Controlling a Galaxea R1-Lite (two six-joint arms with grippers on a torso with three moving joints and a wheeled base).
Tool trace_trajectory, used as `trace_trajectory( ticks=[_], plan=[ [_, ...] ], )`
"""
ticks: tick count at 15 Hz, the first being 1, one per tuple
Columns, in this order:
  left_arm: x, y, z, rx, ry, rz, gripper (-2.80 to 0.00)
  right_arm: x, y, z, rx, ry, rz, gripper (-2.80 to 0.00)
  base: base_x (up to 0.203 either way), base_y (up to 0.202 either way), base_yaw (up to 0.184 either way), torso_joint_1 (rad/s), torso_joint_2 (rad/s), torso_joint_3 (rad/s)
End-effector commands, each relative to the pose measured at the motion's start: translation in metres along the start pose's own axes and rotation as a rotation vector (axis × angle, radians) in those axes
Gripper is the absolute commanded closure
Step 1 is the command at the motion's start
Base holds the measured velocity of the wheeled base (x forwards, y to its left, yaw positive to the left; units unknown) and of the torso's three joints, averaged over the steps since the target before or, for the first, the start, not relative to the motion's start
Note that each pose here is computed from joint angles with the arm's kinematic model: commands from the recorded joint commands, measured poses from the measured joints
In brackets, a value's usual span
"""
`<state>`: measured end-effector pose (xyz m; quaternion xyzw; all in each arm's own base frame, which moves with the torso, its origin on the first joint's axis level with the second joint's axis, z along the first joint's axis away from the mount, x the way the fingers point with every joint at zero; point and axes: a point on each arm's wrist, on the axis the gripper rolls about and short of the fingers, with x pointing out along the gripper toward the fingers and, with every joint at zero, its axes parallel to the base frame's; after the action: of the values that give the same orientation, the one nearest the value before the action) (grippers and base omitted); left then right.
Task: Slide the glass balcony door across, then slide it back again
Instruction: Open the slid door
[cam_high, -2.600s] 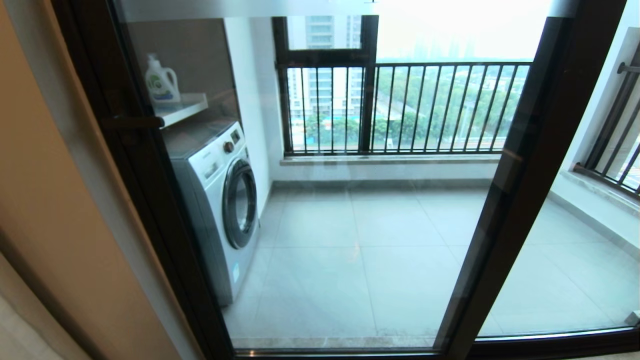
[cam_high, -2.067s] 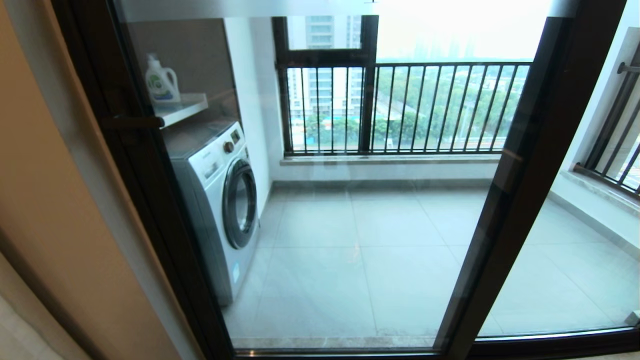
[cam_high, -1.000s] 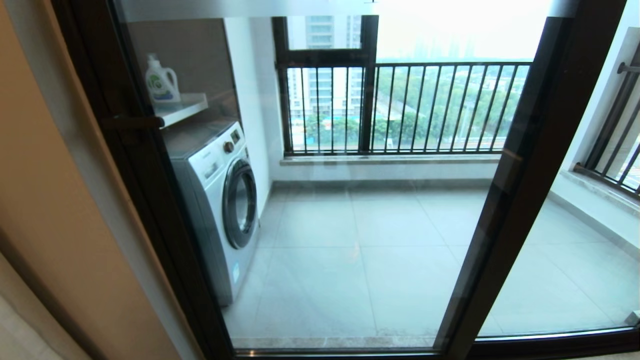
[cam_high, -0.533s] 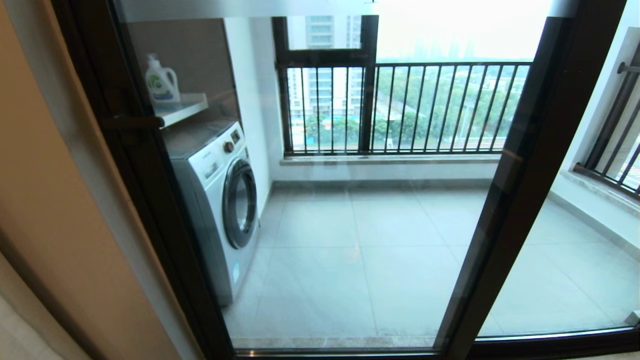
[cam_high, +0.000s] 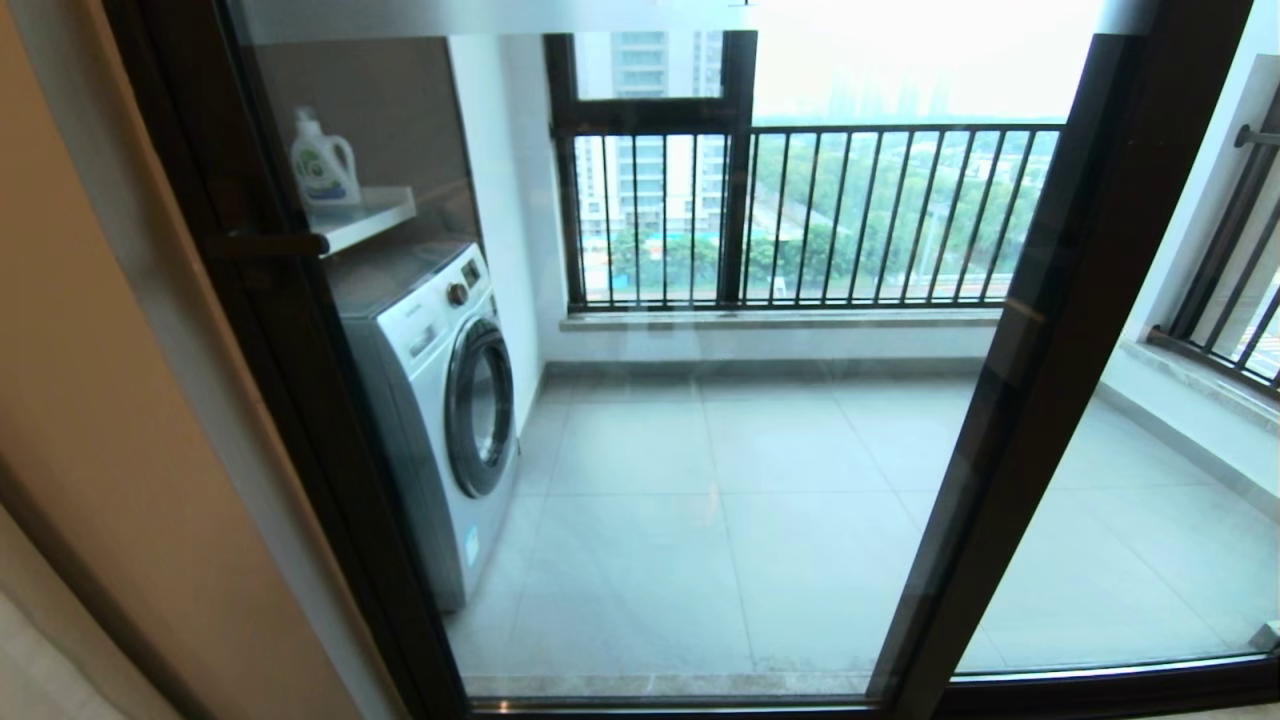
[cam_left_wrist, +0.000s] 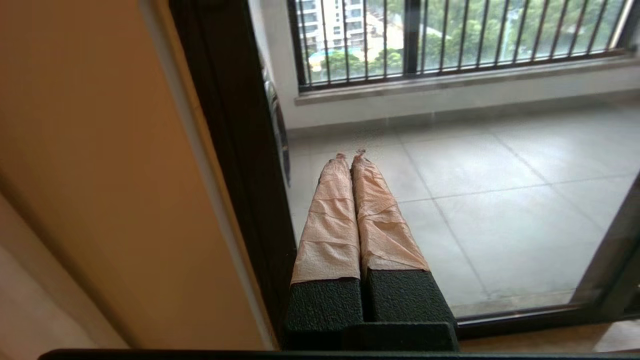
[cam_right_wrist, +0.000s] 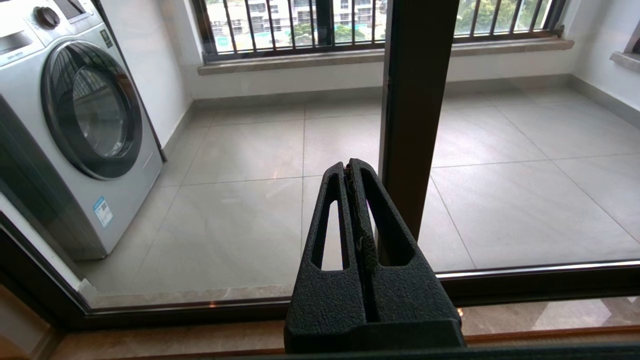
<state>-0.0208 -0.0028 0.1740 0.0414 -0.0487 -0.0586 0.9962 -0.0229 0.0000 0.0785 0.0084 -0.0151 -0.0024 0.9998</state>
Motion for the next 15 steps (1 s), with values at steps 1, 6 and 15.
trace_trajectory(
  ticks=[1,6,15],
  plan=[
    [0.05,0.008,0.033,-0.031,0.099,-0.046,0.0,0.001,0.0,-0.003,0.0,0.012,-0.001,0.0,0.0,0.0,0.0,0.0,0.0,0.0],
    [0.164,0.022,0.053,-0.06,0.103,-0.106,0.0,0.001,0.0,-0.003,0.0,0.012,0.0,0.0,0.0,0.0,0.0,0.0,0.0,0.0],
    [0.332,0.049,0.06,-0.071,-0.046,-0.124,0.0,0.001,0.0,-0.003,0.0,0.012,0.0,0.0,0.0,0.0,0.0,0.0,0.0,0.0]
  ],
)
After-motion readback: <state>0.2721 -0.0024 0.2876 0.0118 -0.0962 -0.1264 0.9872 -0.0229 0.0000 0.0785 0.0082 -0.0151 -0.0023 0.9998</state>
